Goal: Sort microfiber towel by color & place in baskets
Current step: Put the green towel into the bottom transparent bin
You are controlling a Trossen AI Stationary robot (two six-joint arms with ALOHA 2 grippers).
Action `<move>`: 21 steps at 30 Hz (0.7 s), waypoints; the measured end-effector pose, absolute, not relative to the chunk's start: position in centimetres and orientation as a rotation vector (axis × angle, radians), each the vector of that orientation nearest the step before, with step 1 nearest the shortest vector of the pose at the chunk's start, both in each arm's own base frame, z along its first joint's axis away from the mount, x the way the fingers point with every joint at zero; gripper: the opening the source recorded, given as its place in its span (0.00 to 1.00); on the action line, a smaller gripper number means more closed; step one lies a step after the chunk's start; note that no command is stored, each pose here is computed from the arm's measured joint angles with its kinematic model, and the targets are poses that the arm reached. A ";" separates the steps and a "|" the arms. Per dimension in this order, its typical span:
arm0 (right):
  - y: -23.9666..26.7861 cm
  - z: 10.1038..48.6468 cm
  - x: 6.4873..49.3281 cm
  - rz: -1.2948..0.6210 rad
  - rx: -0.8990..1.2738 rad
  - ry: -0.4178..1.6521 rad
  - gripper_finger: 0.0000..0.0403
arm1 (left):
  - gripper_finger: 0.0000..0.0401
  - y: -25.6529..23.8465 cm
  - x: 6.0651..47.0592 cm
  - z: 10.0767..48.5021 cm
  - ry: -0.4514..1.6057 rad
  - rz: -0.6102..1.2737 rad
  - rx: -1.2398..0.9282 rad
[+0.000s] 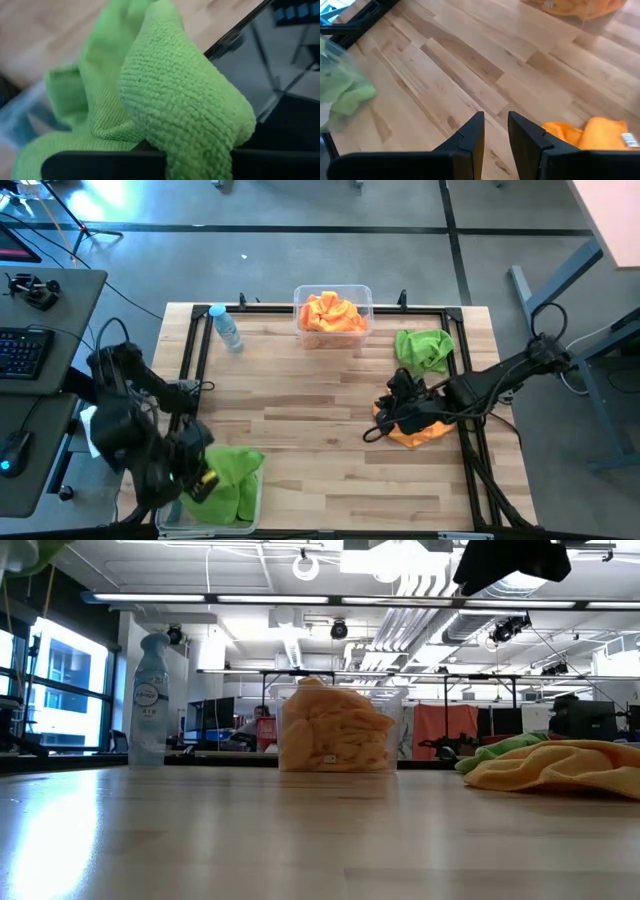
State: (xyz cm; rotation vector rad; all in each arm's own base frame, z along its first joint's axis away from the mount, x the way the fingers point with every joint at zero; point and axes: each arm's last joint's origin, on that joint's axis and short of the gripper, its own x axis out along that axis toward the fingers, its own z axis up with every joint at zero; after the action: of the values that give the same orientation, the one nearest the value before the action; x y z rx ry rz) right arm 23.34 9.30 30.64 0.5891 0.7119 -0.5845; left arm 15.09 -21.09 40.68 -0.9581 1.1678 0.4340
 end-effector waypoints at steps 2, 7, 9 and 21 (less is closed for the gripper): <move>9.8 30.4 23.6 -0.584 0.621 0.704 0.20 | 0.00 -22.3 15.0 39.9 1.220 0.465 -0.967; 11.3 30.8 23.8 -0.507 0.676 0.642 0.20 | 0.00 -25.3 14.6 38.0 1.298 0.528 -0.986; 11.9 31.0 23.7 -0.491 0.677 0.608 0.20 | 0.00 -26.4 14.6 37.5 1.329 0.518 -1.006; 14.2 31.3 22.5 -0.465 0.698 0.534 0.20 | 0.00 -28.7 14.4 36.7 1.409 0.423 -1.017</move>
State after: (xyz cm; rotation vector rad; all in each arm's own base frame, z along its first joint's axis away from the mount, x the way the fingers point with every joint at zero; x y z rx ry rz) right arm 22.49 14.22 31.26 0.6978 0.5343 -0.4646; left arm 14.41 -28.69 36.71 -1.0168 1.4086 0.4230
